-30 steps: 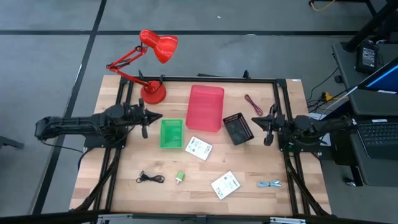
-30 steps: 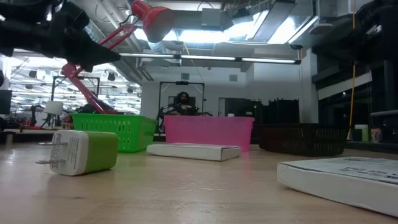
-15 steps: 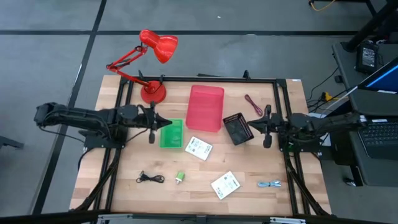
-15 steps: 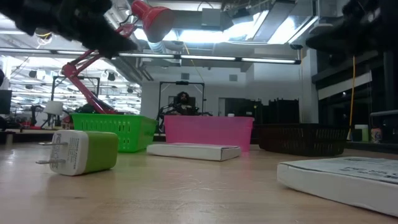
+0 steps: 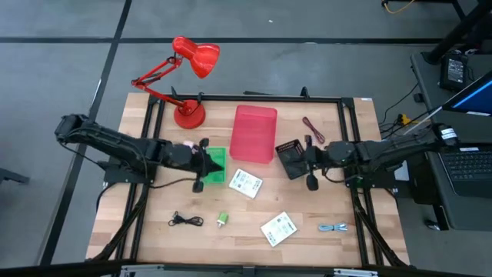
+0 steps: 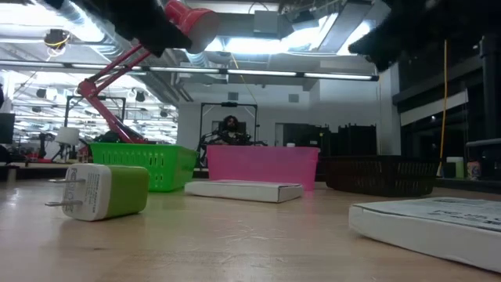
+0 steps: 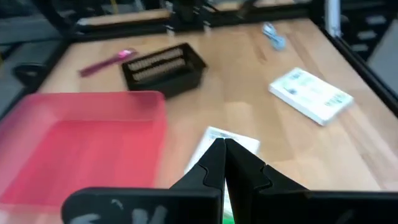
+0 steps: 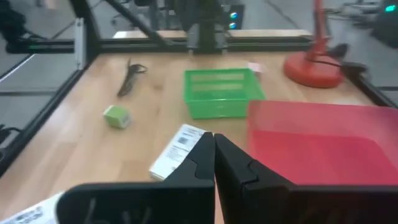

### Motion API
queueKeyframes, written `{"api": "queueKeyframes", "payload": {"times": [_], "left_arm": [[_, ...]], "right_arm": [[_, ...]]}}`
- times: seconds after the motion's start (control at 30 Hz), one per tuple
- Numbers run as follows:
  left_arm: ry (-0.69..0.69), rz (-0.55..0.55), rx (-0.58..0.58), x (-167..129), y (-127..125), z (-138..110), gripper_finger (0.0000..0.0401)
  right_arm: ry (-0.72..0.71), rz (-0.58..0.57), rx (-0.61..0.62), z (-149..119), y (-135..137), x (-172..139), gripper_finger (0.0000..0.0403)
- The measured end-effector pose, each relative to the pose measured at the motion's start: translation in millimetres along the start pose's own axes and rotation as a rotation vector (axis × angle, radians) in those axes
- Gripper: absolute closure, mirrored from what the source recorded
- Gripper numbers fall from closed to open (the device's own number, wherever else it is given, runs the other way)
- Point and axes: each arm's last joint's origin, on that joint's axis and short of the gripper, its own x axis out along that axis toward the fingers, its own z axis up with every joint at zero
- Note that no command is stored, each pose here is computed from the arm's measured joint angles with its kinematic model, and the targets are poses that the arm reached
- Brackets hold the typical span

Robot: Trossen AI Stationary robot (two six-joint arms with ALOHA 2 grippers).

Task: Pick and place items into bin
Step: Put the top white card reader box into the black bin

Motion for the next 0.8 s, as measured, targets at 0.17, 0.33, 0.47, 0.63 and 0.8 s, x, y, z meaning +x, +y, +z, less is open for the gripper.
{"api": "queueKeyframes", "payload": {"times": [0.17, 0.33, 0.47, 0.63, 0.8], "left_arm": [[0.137, -0.007, 0.036, 10, -17, 9, 0.0398], [0.247, 0.009, 0.011, 17, -28, 14, 0.0398], [0.296, -0.008, 0.000, 27, -35, 18, 0.0398], [0.360, -0.033, 0.013, 47, -40, 22, 0.0398], [0.435, -0.039, 0.048, 75, -40, 21, 0.0398]], "right_arm": [[0.093, 0.027, 0.017, 5, 11, 16, 0.0403], [0.152, 0.035, 0.109, 0, 19, 28, 0.0403], [0.188, 0.034, 0.176, -5, 23, 35, 0.0403], [0.210, 0.033, 0.167, -10, 25, 40, 0.0403], [0.197, 0.034, 0.140, -10, 25, 43, 0.0403]]}}
